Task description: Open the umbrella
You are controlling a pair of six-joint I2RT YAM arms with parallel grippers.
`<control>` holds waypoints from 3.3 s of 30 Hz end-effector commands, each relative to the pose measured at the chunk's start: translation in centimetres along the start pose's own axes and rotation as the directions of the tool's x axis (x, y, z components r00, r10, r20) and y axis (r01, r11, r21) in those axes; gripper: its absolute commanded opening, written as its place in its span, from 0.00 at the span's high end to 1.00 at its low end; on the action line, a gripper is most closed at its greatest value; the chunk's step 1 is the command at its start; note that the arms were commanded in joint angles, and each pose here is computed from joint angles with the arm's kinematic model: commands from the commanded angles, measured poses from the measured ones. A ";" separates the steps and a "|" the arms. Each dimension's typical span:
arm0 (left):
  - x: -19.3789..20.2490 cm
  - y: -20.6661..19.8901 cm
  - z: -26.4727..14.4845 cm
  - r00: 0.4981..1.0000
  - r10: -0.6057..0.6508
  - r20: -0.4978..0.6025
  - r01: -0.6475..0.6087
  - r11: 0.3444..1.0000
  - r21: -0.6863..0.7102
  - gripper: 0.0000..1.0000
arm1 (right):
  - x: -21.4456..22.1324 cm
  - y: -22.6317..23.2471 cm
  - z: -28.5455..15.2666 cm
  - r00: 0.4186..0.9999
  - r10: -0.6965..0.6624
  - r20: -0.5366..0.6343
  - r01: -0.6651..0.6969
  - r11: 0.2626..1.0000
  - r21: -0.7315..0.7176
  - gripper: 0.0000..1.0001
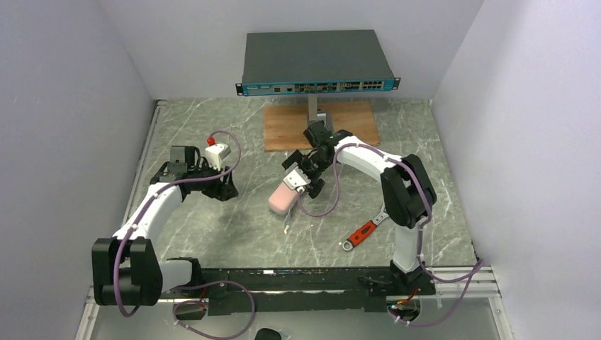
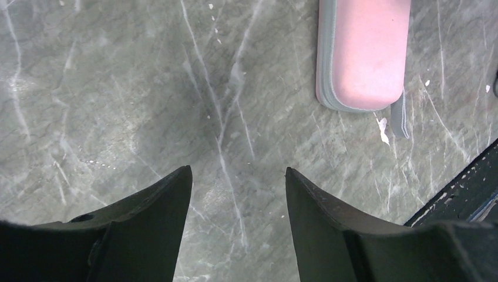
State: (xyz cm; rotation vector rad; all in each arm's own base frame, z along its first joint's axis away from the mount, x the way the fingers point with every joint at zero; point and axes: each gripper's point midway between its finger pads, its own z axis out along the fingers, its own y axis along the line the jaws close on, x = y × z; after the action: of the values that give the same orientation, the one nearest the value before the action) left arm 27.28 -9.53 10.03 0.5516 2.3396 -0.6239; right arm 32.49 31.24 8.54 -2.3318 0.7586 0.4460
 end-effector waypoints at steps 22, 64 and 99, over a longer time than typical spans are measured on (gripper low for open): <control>-2.8 -3.9 2.9 0.988 0.063 0.141 -0.077 0.992 0.096 0.43 | 3.5 7.7 -0.1 0.825 0.532 -0.187 -0.540 0.842 0.016 0.44; -3.1 -12.2 14.8 0.996 0.075 0.048 -0.086 0.949 0.305 0.66 | 1.9 12.1 0.7 0.240 0.964 -0.112 -0.898 0.264 0.353 0.55; -4.4 -5.5 12.8 0.962 0.239 0.135 -0.248 0.967 0.058 1.00 | -0.2 17.1 0.8 0.383 0.896 -0.225 -0.892 0.422 0.162 0.74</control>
State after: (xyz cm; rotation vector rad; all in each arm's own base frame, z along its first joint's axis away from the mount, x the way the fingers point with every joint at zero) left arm 28.81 -25.68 3.50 0.8758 2.1799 -0.8354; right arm 28.43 24.89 3.60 -1.5243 2.0167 0.4431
